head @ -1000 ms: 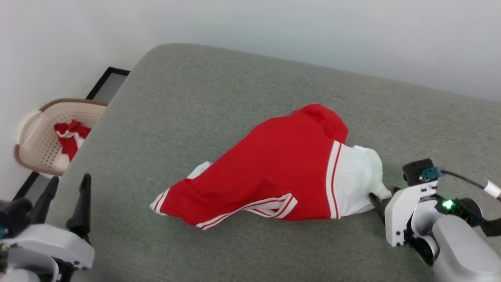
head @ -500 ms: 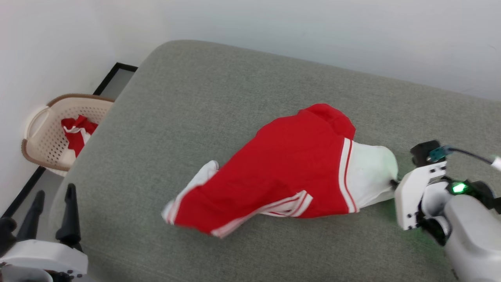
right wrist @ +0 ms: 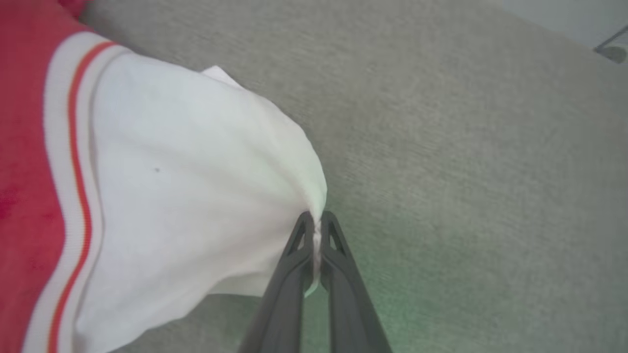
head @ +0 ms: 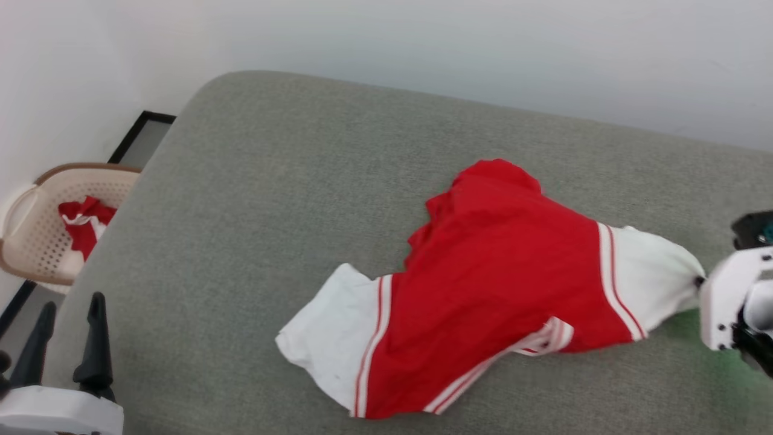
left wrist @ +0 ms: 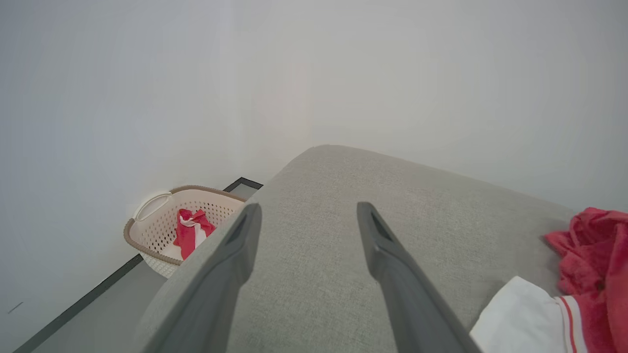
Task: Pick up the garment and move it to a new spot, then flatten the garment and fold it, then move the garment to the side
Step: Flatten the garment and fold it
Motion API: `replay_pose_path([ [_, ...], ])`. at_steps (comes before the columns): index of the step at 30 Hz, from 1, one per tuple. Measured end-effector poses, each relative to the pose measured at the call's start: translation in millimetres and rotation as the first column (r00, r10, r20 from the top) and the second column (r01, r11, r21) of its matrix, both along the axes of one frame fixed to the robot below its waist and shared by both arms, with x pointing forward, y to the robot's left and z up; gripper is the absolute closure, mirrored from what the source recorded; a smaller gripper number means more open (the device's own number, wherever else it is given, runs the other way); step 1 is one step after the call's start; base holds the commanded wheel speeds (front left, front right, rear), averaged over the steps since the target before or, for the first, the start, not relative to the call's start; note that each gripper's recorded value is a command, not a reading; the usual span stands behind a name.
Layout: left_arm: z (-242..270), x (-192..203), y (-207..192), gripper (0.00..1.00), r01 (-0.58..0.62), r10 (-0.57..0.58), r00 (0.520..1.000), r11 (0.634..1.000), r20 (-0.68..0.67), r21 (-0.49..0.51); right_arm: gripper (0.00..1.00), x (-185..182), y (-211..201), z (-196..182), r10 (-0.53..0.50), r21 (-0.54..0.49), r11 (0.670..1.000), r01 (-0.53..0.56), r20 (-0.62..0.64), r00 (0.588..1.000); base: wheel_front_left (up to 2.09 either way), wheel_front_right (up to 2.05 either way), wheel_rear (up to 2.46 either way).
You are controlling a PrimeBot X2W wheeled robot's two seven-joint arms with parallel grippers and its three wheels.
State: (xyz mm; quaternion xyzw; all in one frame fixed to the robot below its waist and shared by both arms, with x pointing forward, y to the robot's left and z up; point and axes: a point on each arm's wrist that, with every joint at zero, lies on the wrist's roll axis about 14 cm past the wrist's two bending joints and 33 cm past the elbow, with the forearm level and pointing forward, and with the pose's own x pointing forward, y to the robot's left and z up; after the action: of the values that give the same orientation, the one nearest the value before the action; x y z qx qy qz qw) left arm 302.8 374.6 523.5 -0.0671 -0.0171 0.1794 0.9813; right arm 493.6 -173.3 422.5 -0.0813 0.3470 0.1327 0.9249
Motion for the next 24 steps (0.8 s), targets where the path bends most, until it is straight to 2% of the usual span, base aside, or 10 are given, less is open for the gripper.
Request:
replay_pose_path([
  [6,-2,11,-8,0.00,0.041,-0.041,0.999,0.999,0.000,-0.001,1.00,-28,-48,-22,-0.120,-0.020,0.993,0.118,-0.079,0.990,0.00,0.00,0.00],
  [13,-7,22,-19,0.00,0.100,-0.100,0.995,0.995,-0.020,-0.005,1.00,-47,-60,-38,-0.195,0.015,0.980,0.198,-0.126,0.973,0.00,0.00,0.00],
  [14,-7,24,-21,0.00,0.112,-0.112,0.993,0.994,-0.021,-0.005,0.69,-48,-61,-39,-0.206,0.024,0.977,0.210,-0.129,0.970,0.00,0.00,0.00],
  [16,-8,27,-23,0.00,0.130,-0.130,0.991,0.992,-0.030,-0.006,0.00,-51,-62,-40,-0.211,0.020,0.976,0.215,-0.131,0.969,0.00,0.00,0.00],
  [24,0,46,-45,0.00,0.250,-0.251,0.966,0.968,-0.060,-0.016,0.00,-52,-68,-25,-0.232,0.038,0.971,0.235,-0.077,0.970,0.00,0.00,0.00],
])
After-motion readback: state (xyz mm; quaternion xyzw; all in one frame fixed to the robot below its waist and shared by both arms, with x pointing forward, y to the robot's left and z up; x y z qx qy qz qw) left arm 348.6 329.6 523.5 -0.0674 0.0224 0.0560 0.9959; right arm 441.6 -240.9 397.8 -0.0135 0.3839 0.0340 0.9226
